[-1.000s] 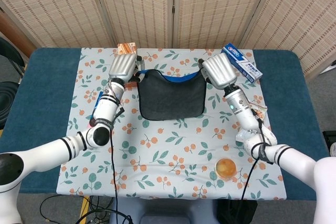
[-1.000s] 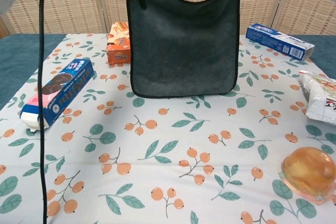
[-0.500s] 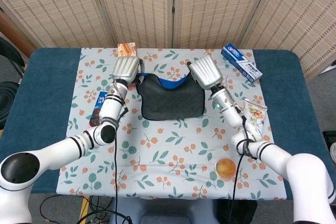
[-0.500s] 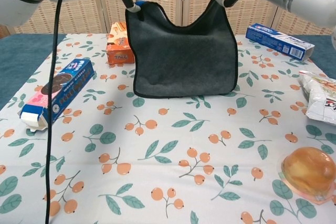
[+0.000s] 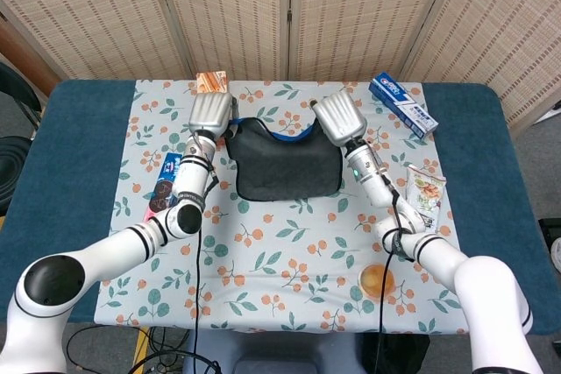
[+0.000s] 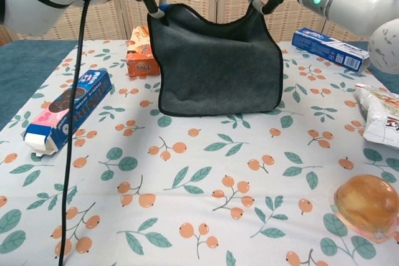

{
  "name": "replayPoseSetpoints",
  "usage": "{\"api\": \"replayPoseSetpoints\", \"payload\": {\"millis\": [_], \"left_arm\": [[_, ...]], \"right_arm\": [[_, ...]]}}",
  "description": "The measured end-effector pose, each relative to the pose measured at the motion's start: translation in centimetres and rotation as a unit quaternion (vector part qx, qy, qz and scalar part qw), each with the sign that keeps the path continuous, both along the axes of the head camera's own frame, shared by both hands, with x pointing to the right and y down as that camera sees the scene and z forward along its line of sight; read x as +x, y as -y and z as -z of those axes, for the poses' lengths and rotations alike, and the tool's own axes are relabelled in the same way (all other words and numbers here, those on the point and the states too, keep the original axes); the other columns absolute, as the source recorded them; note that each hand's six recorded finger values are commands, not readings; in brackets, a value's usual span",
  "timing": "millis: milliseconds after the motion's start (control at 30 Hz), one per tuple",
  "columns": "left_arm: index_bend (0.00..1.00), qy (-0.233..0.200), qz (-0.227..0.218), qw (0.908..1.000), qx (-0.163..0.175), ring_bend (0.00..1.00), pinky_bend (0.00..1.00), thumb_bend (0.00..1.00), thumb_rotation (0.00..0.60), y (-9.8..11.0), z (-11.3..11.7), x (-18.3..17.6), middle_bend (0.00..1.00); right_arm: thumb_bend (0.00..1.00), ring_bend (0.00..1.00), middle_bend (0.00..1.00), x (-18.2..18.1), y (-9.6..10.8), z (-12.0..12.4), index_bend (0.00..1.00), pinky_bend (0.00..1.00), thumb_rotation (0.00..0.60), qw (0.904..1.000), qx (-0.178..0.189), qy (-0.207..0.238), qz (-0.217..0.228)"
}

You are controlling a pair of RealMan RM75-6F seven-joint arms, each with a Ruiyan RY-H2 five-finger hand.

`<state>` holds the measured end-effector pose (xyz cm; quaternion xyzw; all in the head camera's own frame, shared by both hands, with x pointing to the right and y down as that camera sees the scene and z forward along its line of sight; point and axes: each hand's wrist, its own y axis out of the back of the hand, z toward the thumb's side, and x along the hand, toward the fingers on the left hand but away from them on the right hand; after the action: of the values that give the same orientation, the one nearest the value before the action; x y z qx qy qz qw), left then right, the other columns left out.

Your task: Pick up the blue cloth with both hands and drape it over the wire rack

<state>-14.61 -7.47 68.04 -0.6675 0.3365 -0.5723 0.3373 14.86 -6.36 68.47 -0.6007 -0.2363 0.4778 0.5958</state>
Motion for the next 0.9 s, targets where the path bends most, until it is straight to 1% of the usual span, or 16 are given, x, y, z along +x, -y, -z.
{"api": "replayPoseSetpoints", "payload": {"millis": [33, 67, 133, 200, 267, 333, 367, 400, 467, 500, 533, 567, 633, 767, 833, 900], "left_arm": [[0.53, 0.003, 0.001, 1.0, -0.001, 0.93, 1.0, 0.37, 0.6, 0.0, -0.1, -0.1, 1.0], [0.49, 0.005, 0.002, 1.0, -0.003, 0.91, 1.0, 0.36, 0.6, 0.0, -0.2, -0.1, 0.98], [0.42, 0.011, 0.007, 0.9999, -0.007, 0.87, 1.0, 0.33, 0.6, -0.1, -0.5, -0.2, 0.93], [0.32, 0.016, 0.01, 0.9998, -0.011, 0.77, 1.0, 0.27, 0.6, -0.1, -0.7, -0.2, 0.83], [0.21, 0.02, 0.012, 0.9996, -0.014, 0.62, 1.0, 0.21, 0.6, -0.1, -0.8, -0.2, 0.66], [0.13, 0.023, 0.015, 0.9995, -0.018, 0.5, 0.97, 0.17, 0.6, -0.1, -0.9, -0.2, 0.51], [0.09, 0.022, 0.017, 0.9994, -0.02, 0.42, 0.91, 0.15, 0.6, -0.1, -0.9, -0.2, 0.42], [0.08, 0.019, 0.021, 0.9993, -0.024, 0.37, 0.85, 0.14, 0.6, -0.1, -1.0, -0.2, 0.36], [0.04, 0.012, 0.026, 0.9991, -0.03, 0.21, 0.64, 0.13, 0.6, -0.1, -1.0, -0.1, 0.21], [0.03, 0.009, 0.029, 0.9991, -0.031, 0.17, 0.58, 0.13, 0.6, 0.0, -1.0, -0.1, 0.18], [0.03, 0.007, 0.029, 0.9991, -0.031, 0.12, 0.49, 0.13, 0.6, 0.0, -0.9, -0.1, 0.14], [0.02, 0.005, 0.031, 0.9991, -0.03, 0.1, 0.44, 0.13, 0.6, 0.1, -0.9, -0.2, 0.12], [0.03, -0.003, 0.039, 0.9988, -0.028, 0.08, 0.39, 0.13, 0.6, 0.3, -0.7, -0.5, 0.1], [0.07, -0.01, 0.053, 0.9982, -0.025, 0.09, 0.39, 0.13, 0.6, 0.6, -0.3, -1.8, 0.1], [0.09, -0.013, 0.059, 0.9979, -0.025, 0.09, 0.39, 0.13, 0.6, 0.6, -0.1, -2.5, 0.1], [0.11, -0.016, 0.064, 0.9975, -0.026, 0.11, 0.39, 0.15, 0.6, 0.4, 0.0, -3.3, 0.11]], "right_arm": [[0.54, 0.91, 0.94, 0.1, 0.1, -0.2, 0.73, 1.0, 0.6, 1.0, -0.002, -0.004, -0.004], [0.53, 0.91, 0.94, 0.2, 0.1, -0.3, 0.72, 1.0, 0.6, 0.9999, -0.003, -0.007, -0.007], [0.49, 0.91, 0.94, 0.3, 0.2, -0.6, 0.63, 1.0, 0.6, 0.9998, -0.007, -0.014, -0.014], [0.41, 0.91, 0.94, 0.4, 0.3, -0.8, 0.48, 1.0, 0.6, 0.9996, -0.009, -0.018, -0.021], [0.31, 0.91, 0.94, 0.6, 0.5, -1.0, 0.34, 1.0, 0.6, 0.9992, -0.013, -0.022, -0.03], [0.21, 0.9, 0.93, 0.8, 0.7, -1.1, 0.22, 1.0, 0.6, 0.9987, -0.015, -0.028, -0.04], [0.17, 0.9, 0.93, 0.9, 0.7, -1.2, 0.17, 1.0, 0.6, 0.9984, -0.016, -0.031, -0.044], [0.14, 0.9, 0.93, 1.0, 0.8, -1.3, 0.14, 1.0, 0.6, 0.998, -0.018, -0.035, -0.05], [0.08, 0.9, 0.93, 1.2, 0.9, -1.4, 0.09, 1.0, 0.6, 0.9975, -0.02, -0.038, -0.056], [0.05, 0.9, 0.92, 1.2, 1.0, -1.3, 0.07, 1.0, 0.6, 0.9974, -0.021, -0.038, -0.059], [0.04, 0.9, 0.91, 1.3, 1.0, -1.3, 0.06, 1.0, 0.6, 0.9973, -0.022, -0.036, -0.06], [0.02, 0.9, 0.9, 1.4, 1.0, -1.2, 0.05, 1.0, 0.6, 0.9972, -0.022, -0.035, -0.062], [0.0, 0.88, 0.88, 1.8, 1.2, -0.9, 0.05, 1.0, 0.6, 0.9971, -0.021, -0.032, -0.065], [0.0, 0.83, 0.82, 2.7, 1.5, -0.1, 0.05, 1.0, 0.6, 0.997, -0.018, -0.023, -0.072], [0.06, 0.8, 0.78, 3.4, 1.5, 0.3, 0.06, 1.0, 0.6, 0.9968, -0.017, -0.018, -0.076], [0.2, 0.77, 0.74, 4.1, 1.4, 0.8, 0.09, 1.0, 0.6, 0.9967, -0.019, -0.012, -0.078]]}}
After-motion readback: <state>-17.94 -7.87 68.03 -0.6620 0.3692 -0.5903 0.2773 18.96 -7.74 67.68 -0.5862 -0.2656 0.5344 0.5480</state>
